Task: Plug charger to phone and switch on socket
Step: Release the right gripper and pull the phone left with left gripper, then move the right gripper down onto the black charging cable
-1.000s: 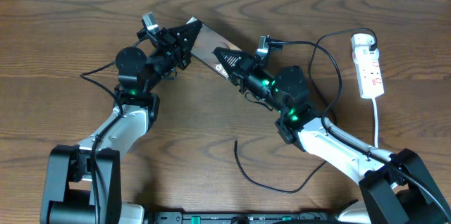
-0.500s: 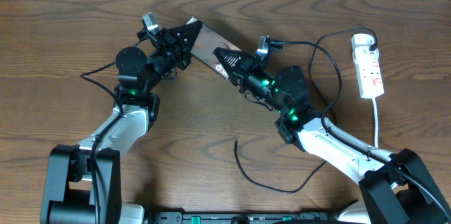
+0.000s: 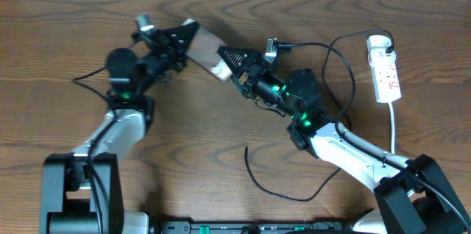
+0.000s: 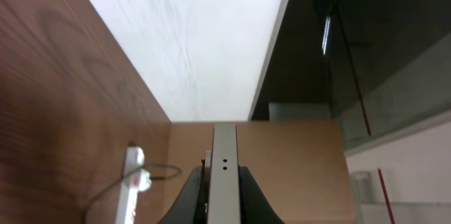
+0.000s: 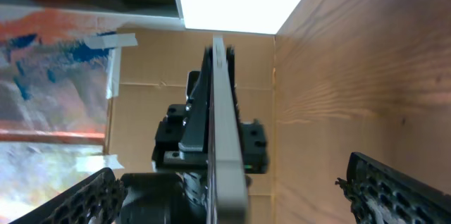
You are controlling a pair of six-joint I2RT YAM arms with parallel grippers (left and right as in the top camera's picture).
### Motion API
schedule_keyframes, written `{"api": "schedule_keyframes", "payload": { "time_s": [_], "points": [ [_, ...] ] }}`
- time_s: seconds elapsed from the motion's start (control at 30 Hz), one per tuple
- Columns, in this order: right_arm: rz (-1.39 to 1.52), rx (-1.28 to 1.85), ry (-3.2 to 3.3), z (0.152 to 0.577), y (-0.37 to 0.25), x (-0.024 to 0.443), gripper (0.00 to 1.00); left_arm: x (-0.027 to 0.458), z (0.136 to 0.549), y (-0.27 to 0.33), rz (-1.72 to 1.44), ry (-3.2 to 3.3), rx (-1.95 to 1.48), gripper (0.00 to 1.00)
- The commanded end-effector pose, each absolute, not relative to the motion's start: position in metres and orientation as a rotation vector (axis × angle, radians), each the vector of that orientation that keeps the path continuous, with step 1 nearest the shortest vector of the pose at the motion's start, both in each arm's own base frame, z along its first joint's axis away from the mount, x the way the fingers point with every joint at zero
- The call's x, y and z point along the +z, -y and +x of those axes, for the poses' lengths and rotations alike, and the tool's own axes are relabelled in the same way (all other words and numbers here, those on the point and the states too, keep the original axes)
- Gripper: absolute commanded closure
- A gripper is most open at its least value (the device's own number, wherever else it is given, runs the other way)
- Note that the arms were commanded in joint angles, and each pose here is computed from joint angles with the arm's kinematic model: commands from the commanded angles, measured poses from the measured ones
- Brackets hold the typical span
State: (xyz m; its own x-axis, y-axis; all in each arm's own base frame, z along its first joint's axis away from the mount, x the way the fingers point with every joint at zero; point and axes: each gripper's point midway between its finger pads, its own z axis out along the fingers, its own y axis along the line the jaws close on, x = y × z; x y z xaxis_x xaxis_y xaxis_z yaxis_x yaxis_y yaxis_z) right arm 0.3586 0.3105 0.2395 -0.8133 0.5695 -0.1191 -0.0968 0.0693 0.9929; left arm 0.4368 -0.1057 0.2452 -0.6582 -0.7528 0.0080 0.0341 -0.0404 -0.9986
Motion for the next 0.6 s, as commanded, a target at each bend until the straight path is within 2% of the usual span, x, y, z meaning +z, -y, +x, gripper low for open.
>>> {"api": "schedule_keyframes", "payload": {
  "time_s": [0.0,0.13,0.3,0.57],
  "points": [
    [0.283,1.717,-1.88,0.359,-0.307,0.237,0.01,0.257,0.427,0.074,-0.686,-1.685,-1.782,0.93],
    [0.237,1.63,-2.008,0.363,-0.293,0.209,0.01,0.253,0.402,0.031,-0.594,-1.773,-1.811,0.93],
    [0.181,1.404,-2.28,0.364,-0.276,0.167,0.01,0.25,0.362,0.015,-0.416,-1.912,-1.885,0.93],
    [0.091,0.888,-2.65,0.347,-0.241,0.165,0.01,0.25,0.36,0.02,-0.372,-1.922,-1.884,0.93]
  ]
}}
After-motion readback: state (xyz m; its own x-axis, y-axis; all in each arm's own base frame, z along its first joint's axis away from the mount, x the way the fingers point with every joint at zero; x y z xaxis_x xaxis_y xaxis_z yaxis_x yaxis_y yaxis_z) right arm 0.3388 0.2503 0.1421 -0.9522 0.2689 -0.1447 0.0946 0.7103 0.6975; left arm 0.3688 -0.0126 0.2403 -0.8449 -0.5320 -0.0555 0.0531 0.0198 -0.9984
